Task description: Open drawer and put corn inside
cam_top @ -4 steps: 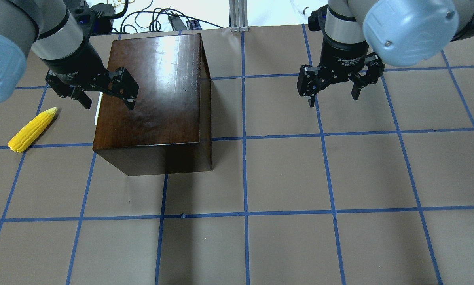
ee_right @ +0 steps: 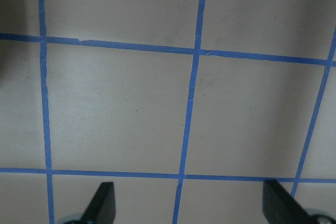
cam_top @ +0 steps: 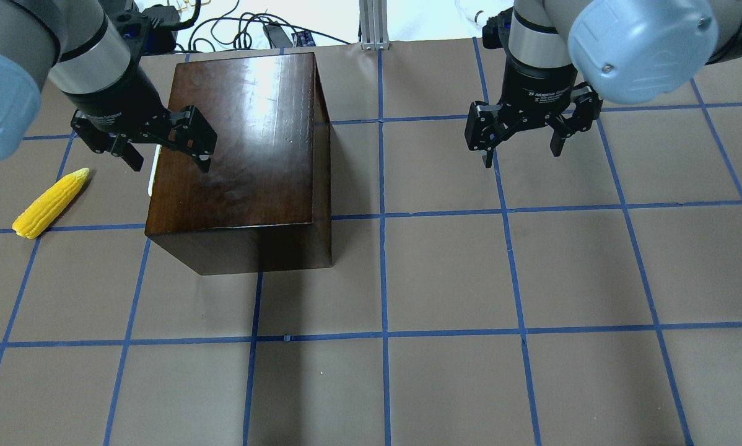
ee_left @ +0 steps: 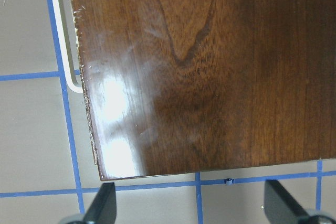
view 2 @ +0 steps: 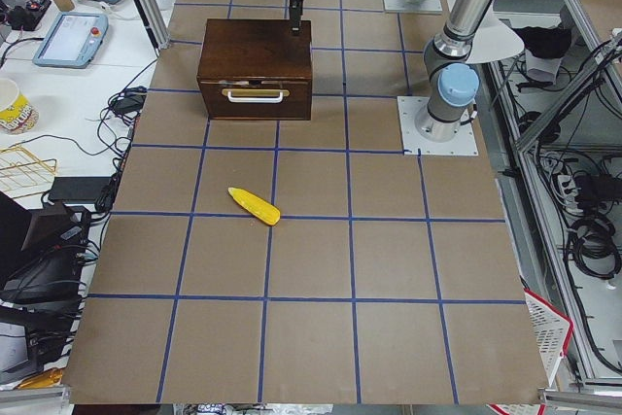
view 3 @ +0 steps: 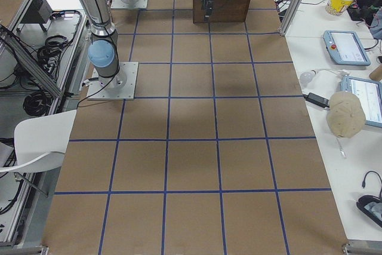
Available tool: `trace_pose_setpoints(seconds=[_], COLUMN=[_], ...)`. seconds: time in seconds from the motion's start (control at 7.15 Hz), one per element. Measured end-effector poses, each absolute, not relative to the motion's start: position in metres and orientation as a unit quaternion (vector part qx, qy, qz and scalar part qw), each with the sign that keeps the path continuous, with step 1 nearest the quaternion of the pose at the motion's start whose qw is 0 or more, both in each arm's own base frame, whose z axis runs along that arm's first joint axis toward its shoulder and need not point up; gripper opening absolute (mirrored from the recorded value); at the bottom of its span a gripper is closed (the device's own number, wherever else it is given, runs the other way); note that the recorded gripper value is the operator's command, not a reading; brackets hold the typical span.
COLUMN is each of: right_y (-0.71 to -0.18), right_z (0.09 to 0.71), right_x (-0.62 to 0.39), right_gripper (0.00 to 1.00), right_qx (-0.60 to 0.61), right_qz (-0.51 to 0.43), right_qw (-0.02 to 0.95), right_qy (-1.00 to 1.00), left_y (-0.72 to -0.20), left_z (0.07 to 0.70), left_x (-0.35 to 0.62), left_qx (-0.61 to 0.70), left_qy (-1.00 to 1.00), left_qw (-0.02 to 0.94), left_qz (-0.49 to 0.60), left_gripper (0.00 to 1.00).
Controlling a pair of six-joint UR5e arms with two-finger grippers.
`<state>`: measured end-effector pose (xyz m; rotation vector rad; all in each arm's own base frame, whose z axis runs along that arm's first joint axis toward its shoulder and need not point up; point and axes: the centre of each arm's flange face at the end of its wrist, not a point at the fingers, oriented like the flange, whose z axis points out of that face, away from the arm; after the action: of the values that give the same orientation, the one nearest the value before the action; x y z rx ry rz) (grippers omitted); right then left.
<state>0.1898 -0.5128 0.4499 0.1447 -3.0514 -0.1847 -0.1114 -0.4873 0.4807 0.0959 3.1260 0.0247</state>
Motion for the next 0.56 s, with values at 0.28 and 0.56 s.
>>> trace_pose_setpoints(seconds=[0.28,0.56], right_y=[-0.5128,-0.5128], right_z=[0.4499,0.4499], right_x=[0.1898,0.1898], right_gripper=[1.00,1.00], right_qx=[0.047,0.047], right_qz=[-0.060,-0.060], right_qw=[0.041,0.041], right_qy=[-0.996,-0.996], left_y=[-0.4865,-0.4862], left_z=[0.4823,0.4832], left_x=[-0.1106,-0.1106], left_qx=[0.029,0.027], left_qy=[1.000,1.000], left_qw=[0.007,0.005], left_qz=[0.007,0.006], left_gripper=[1.00,1.00])
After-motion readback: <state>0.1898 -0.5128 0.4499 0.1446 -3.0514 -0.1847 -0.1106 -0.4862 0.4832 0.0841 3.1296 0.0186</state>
